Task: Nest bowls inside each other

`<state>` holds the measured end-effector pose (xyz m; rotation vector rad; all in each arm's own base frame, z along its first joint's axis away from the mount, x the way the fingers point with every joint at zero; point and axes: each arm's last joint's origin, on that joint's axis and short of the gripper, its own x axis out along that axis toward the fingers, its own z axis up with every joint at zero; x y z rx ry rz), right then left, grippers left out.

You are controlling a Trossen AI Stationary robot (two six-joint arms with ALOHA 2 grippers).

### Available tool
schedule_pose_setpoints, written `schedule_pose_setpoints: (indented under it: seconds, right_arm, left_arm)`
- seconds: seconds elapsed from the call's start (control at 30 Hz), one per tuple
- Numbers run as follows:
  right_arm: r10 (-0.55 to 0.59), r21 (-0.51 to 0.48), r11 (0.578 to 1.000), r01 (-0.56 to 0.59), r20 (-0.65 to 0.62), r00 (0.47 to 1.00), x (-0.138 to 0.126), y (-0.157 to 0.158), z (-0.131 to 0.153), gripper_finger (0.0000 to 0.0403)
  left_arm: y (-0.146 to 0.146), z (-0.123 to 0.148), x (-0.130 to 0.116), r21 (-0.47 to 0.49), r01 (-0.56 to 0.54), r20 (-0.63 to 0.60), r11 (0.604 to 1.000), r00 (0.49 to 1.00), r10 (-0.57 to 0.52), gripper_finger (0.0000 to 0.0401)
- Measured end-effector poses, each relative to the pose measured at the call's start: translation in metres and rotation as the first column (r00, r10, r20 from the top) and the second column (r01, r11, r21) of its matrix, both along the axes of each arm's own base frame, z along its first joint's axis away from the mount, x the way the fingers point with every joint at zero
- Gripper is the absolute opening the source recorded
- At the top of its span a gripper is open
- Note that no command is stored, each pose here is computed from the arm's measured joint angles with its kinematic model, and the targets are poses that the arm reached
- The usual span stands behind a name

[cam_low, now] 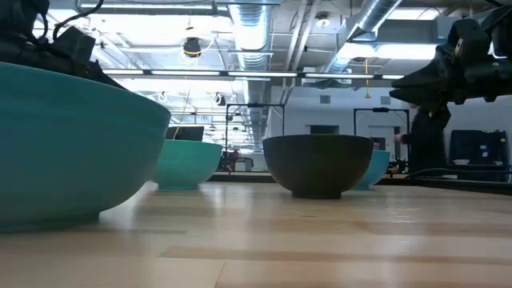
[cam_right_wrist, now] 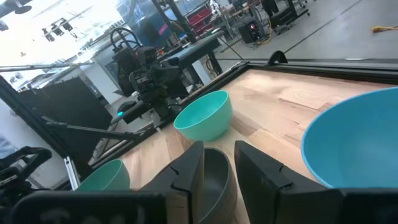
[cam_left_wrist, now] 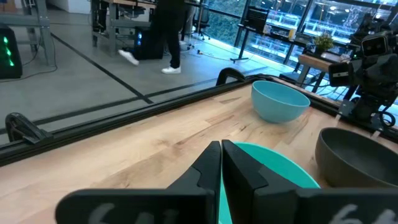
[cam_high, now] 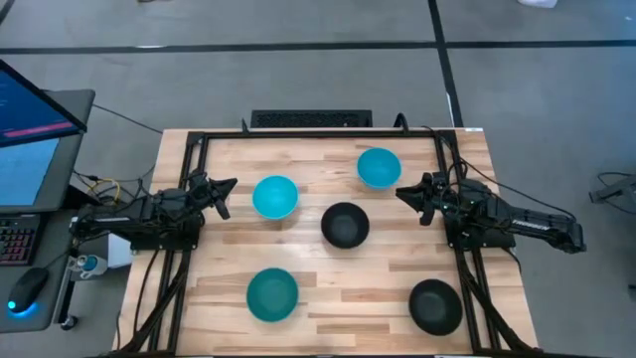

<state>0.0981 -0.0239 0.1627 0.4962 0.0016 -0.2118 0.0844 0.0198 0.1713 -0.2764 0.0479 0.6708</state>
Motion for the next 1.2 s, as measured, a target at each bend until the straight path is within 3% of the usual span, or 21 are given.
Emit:
schedule_pose_setpoints:
  seconds: [0.47,0.6,0.7,0.8,0.93,1.07,1.2]
  right_arm:
    - [0.000,0.000,1.000,0.000,0.000,1.000,0.000,0.000,0.000,0.0114]
    - [0.000,0.000,1.000,0.000,0.000,1.000,0.000,0.000,0.000,0.0114]
    - [0.000,0.000,1.000,0.000,0.000,1.000,0.000,0.000,0.000,0.0114]
    - [0.000,0.000,1.000,0.000,0.000,1.000,0.000,0.000,0.000,0.0114]
    - [0.000,0.000,1.000,0.000,0.000,1.000,0.000,0.000,0.000,0.0114]
    - [0.000,0.000,1.000,0.000,0.000,1.000,0.000,0.000,0.000,0.0114]
    - [0.000,0.000,1.000,0.000,0.000,1.000,0.000,0.000,0.000,0.0114]
  left_arm:
    - [0.000,0.002,0.000,-0.001,0.000,0.024,1.000,1.000,0.000,0.0004]
    - [0.000,0.005,0.001,-0.106,0.008,0.148,0.994,0.989,0.007,0.0004]
    - [-0.001,0.012,0.002,-0.234,0.048,0.315,0.971,0.949,0.029,0.0004]
    - [-0.001,0.013,0.002,-0.321,0.074,0.384,0.944,0.921,0.059,0.0004]
    - [0.000,0.012,0.002,-0.330,0.060,0.384,0.942,0.920,0.076,0.0004]
    - [0.000,0.011,0.002,-0.418,0.064,0.421,0.906,0.898,0.131,0.0004]
    - [0.001,0.007,0.002,-0.353,0.000,0.331,0.936,0.935,0.125,0.0004]
